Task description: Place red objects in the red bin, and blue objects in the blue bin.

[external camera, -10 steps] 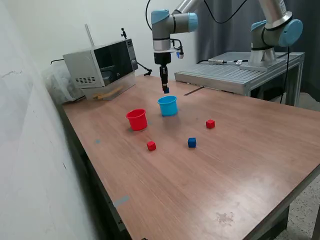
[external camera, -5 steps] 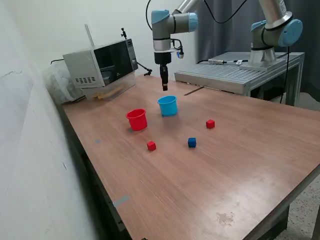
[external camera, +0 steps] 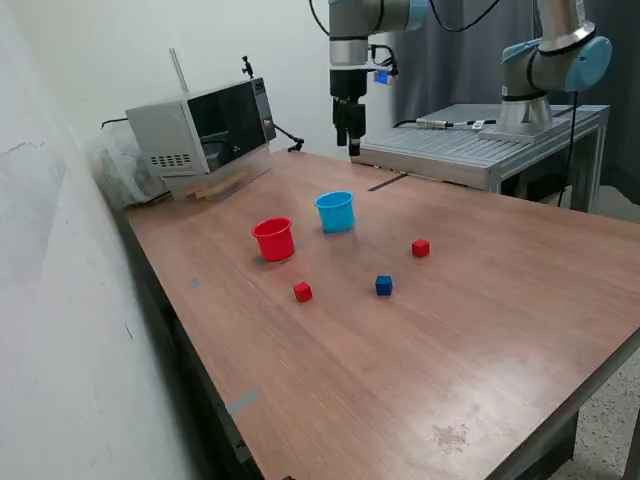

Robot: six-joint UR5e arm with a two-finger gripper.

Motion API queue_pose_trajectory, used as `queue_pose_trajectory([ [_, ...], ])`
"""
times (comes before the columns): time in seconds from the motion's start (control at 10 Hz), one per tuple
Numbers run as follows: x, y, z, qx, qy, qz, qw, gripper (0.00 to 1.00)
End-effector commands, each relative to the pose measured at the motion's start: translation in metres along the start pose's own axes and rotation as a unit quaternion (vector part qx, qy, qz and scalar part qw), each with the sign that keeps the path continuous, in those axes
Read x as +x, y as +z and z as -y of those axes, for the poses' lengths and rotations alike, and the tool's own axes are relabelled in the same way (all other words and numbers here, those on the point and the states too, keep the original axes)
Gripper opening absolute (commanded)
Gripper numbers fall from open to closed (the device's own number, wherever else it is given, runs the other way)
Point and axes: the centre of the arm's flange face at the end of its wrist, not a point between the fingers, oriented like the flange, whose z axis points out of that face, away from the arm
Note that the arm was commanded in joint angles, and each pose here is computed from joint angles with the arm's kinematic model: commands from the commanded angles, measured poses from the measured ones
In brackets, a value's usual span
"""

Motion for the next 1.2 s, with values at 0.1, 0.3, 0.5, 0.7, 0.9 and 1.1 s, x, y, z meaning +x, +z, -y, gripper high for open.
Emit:
queue_pose_trajectory([
  [0.1,0.112,-0.084,0.063,-0.041,-0.215,-0.026,0.9753,1.00],
  [0.3,0.157,-0.115,0.076,-0.047,-0.367,-0.033,0.9286,1.00],
  [0.5,0.172,-0.106,0.047,-0.052,-0.383,-0.034,0.9219,1.00],
  [0.7,0.188,-0.066,0.021,-0.035,-0.400,-0.032,0.9152,1.00],
  [0.9,0.206,0.000,0.010,-0.013,-0.424,-0.040,0.9049,1.00],
  [1.1,0.234,0.079,0.008,0.018,-0.443,-0.047,0.8951,1.00],
])
